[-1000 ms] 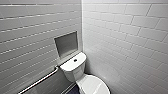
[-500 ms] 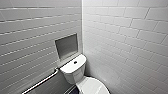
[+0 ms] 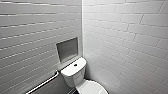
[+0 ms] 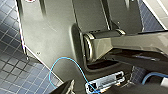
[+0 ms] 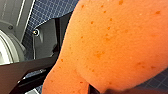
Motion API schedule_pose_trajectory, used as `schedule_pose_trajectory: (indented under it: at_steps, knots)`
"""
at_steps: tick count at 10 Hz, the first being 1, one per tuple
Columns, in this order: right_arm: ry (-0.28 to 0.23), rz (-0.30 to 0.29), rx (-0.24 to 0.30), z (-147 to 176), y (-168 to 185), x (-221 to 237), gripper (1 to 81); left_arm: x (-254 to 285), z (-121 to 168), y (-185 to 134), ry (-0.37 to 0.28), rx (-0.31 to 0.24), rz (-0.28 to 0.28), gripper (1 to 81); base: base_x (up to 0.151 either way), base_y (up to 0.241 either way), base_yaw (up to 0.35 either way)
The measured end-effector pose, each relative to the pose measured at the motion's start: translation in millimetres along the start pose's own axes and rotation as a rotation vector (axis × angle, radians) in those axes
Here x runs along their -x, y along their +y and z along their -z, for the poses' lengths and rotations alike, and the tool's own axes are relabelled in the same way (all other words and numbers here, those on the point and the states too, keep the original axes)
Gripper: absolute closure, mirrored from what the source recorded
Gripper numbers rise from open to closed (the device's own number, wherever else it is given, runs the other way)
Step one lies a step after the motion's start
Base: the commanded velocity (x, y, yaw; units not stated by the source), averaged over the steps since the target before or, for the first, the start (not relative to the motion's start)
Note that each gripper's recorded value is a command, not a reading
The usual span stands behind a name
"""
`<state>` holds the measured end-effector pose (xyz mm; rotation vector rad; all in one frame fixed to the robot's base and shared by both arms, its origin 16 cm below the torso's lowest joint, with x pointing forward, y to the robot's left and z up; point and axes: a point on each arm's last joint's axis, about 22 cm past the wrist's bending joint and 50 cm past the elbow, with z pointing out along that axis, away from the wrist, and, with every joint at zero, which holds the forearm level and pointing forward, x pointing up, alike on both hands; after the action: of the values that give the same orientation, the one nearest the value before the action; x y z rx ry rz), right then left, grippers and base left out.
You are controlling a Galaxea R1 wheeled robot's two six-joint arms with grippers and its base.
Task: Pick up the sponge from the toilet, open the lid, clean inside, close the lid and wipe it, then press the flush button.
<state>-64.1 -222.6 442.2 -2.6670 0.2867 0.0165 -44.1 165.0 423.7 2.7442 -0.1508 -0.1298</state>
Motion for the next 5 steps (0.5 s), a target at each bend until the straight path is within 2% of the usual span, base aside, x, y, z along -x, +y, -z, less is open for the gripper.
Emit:
schedule_pose_trajectory:
  at_steps: [2, 5]
  knots:
    - [-0.007, 0.006, 0.017, -3.4, 1.4, 5.8, 81.1, -3.4, -0.5, -1.9, 0.005, -0.009, 0.02, 1.0, 0.0, 0.0, 0.0]
    - [-0.073, 0.03, 0.111, -15.5, 7.7, 25.3, 81.1, -18.1, -1.6, -4.4, 0.054, -0.031, 0.039, 1.0, 0.0, 0.0, 0.0]
